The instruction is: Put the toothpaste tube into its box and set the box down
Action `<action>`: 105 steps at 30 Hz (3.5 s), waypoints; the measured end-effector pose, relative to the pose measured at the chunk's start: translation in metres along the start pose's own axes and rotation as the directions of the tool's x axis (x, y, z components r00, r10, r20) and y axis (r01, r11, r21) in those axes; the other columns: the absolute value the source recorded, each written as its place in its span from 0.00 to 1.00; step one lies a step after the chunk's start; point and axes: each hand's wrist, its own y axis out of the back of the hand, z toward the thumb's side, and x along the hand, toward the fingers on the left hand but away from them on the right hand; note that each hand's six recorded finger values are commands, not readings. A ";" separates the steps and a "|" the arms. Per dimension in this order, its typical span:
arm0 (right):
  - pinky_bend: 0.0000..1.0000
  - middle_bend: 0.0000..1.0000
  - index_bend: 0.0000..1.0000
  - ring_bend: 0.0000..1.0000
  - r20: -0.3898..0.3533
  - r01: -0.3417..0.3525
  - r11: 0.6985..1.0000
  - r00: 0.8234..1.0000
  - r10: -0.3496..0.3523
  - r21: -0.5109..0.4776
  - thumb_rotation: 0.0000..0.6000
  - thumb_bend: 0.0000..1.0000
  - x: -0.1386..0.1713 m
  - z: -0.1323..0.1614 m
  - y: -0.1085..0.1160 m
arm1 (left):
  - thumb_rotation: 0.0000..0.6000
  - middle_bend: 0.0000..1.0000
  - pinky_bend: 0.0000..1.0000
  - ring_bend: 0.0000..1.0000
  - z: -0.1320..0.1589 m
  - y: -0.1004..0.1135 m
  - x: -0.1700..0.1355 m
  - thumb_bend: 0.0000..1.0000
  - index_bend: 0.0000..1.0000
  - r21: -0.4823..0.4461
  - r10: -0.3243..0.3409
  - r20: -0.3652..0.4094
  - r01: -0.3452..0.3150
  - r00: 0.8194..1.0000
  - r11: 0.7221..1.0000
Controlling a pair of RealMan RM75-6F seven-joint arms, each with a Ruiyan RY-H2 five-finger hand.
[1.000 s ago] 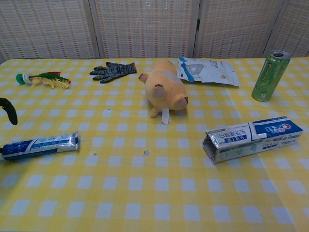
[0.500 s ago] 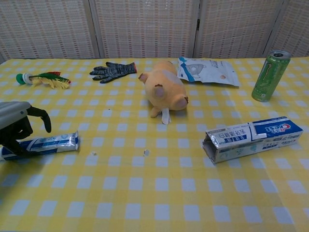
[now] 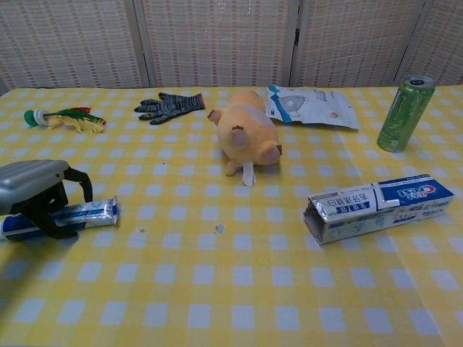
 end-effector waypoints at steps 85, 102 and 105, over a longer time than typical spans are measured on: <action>0.56 0.39 0.50 0.44 -0.369 -0.153 0.915 0.930 0.004 -0.374 1.00 0.31 -0.096 0.166 -0.074 | 1.00 1.00 1.00 1.00 0.033 0.176 -0.133 0.42 0.78 -0.766 0.274 0.145 -0.067 0.951 0.640; 0.56 0.38 0.50 0.44 -0.488 -0.342 0.681 0.872 -0.027 -0.648 1.00 0.32 -0.089 0.249 -0.108 | 1.00 1.00 1.00 1.00 0.087 0.227 -0.116 0.42 0.78 -0.836 0.352 0.291 0.058 0.890 0.546; 0.56 0.38 0.50 0.44 -0.504 -0.359 0.657 0.863 -0.038 -0.663 1.00 0.32 -0.089 0.265 -0.108 | 1.00 1.00 1.00 1.00 0.096 0.228 -0.113 0.42 0.78 -0.840 0.356 0.306 0.074 0.883 0.538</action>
